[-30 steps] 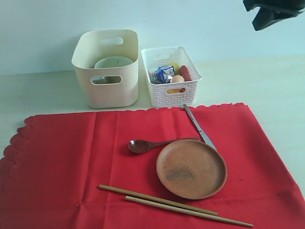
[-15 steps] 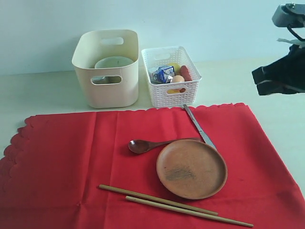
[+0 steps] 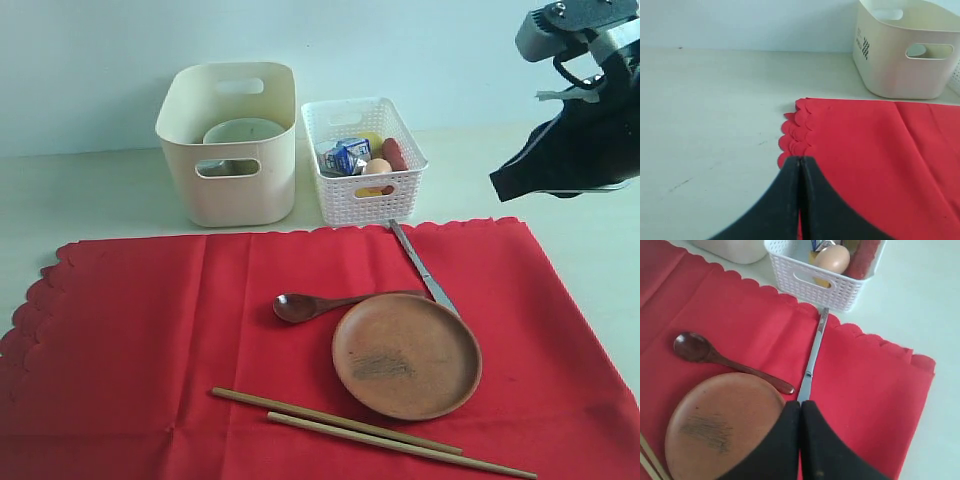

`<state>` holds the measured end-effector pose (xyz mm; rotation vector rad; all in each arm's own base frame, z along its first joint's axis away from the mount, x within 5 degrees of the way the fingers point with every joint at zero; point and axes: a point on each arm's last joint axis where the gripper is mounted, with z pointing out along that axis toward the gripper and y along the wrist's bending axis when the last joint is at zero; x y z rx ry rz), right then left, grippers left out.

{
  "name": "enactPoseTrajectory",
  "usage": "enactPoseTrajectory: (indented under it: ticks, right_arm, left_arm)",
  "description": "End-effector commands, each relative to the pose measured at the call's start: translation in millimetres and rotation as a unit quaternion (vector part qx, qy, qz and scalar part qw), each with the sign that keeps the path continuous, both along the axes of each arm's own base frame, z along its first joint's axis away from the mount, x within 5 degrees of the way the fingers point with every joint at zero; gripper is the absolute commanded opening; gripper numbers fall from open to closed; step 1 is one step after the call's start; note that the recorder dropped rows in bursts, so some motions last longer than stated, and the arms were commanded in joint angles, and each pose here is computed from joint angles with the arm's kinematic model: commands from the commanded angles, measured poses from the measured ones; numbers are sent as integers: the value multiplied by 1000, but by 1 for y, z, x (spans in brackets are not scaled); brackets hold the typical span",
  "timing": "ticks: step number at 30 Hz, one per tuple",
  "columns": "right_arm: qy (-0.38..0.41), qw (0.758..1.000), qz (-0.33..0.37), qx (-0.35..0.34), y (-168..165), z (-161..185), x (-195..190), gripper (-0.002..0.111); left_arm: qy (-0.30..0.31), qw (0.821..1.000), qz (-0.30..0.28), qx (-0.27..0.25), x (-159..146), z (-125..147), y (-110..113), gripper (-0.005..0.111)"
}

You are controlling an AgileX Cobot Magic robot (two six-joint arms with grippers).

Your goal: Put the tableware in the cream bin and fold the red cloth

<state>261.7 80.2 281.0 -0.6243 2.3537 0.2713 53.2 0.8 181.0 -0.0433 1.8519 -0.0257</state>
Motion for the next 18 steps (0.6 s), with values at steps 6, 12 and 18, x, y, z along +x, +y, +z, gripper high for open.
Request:
enactPoseTrajectory:
  ticks: [6,12,18]
  right_arm:
    - [3,1000,-6,15,4,-4,4,0]
    - [35,999,-9,16,7,-21,12,0]
    - [61,998,-18,30,10,-33,18,0]
  left_arm:
    - [-4,1000,-1,3,0,0,0,0]
    - [-21,1000,0,1,-4,24,0,0]
    - [-18,1000,1,1,2,61,0,0]
